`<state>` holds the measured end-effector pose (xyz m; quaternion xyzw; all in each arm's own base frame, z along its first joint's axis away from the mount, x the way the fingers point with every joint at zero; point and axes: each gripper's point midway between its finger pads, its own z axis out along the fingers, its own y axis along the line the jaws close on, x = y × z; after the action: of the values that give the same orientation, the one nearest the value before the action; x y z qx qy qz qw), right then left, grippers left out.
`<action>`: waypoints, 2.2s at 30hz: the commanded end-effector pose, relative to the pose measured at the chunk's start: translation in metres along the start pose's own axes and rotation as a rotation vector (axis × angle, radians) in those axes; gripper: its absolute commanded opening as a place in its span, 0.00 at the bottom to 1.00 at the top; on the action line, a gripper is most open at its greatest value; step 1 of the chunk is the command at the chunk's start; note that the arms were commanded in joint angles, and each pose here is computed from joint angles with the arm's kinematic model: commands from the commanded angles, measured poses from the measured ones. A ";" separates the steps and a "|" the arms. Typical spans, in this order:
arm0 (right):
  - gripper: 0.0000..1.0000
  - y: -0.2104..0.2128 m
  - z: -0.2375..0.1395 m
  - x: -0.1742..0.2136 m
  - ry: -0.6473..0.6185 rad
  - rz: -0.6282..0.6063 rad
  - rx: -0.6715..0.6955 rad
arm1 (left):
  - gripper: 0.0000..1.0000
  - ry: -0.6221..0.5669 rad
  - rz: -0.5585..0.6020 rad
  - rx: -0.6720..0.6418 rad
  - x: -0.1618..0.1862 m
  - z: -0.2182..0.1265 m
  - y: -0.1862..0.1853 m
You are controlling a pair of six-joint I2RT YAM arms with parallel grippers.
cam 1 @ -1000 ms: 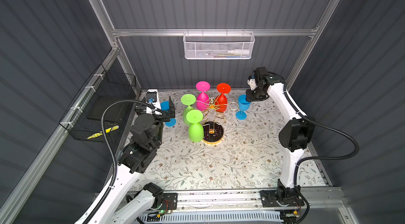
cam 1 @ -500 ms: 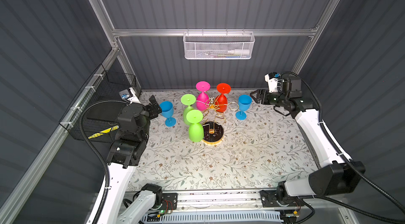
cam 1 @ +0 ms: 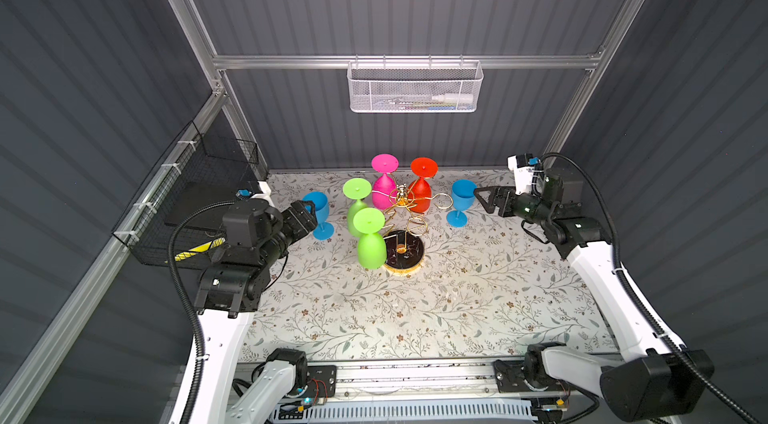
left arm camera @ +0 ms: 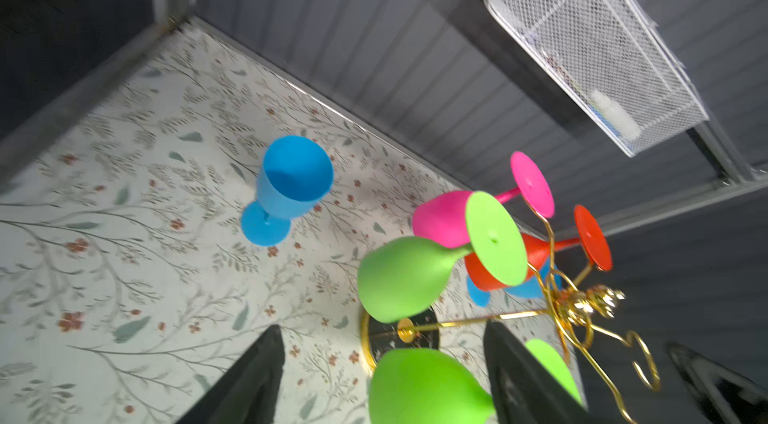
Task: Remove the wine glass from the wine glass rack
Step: 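Withdraw the right gripper while the left reaches to a green glass base, then close the left gripper on the lime-green glass base on the rack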
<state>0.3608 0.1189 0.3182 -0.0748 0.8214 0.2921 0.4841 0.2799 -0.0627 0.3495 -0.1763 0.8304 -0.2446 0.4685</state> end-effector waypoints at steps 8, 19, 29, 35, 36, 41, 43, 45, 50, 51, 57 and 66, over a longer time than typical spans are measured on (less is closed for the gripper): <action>0.89 0.014 -0.024 0.009 -0.066 0.004 -0.042 | 0.67 0.361 -0.174 0.415 0.057 0.013 -0.043; 0.90 0.020 -0.019 0.001 -0.081 0.027 -0.093 | 0.63 0.459 -0.103 0.634 0.070 0.008 -0.068; 0.92 0.023 -0.020 -0.005 -0.081 0.008 -0.091 | 0.59 0.496 -0.109 0.686 0.073 0.018 -0.071; 0.93 0.023 -0.019 -0.007 -0.082 0.010 -0.096 | 0.56 0.512 -0.113 0.700 0.079 0.022 -0.077; 0.93 0.023 -0.018 -0.007 -0.080 0.013 -0.095 | 0.53 0.518 -0.109 0.698 0.080 0.023 -0.077; 0.94 0.025 -0.019 -0.004 -0.074 0.022 -0.108 | 0.48 0.540 -0.095 0.705 0.084 0.027 -0.084; 0.94 0.024 -0.019 -0.003 -0.075 0.021 -0.105 | 0.45 0.549 -0.086 0.705 0.086 0.027 -0.086; 0.94 0.023 -0.020 -0.003 -0.075 0.018 -0.101 | 0.38 0.555 -0.083 0.699 0.088 0.028 -0.086; 0.95 0.024 -0.019 -0.002 -0.072 0.019 -0.107 | 0.12 0.554 -0.081 0.685 0.086 0.028 -0.086; 0.95 0.025 -0.019 -0.002 -0.071 0.019 -0.108 | 0.11 0.554 -0.080 0.678 0.086 0.028 -0.086; 0.96 0.024 -0.019 0.000 -0.067 0.015 -0.109 | 0.13 0.566 -0.083 0.653 0.083 0.027 -0.087; 0.97 0.026 -0.021 0.000 -0.068 0.014 -0.115 | 0.14 0.580 -0.125 0.662 0.081 0.021 -0.091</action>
<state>0.3396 0.1271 0.3258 -0.0774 0.7951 0.3367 0.4985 0.2677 -0.1827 0.3199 0.0021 0.7997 -0.5557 0.2273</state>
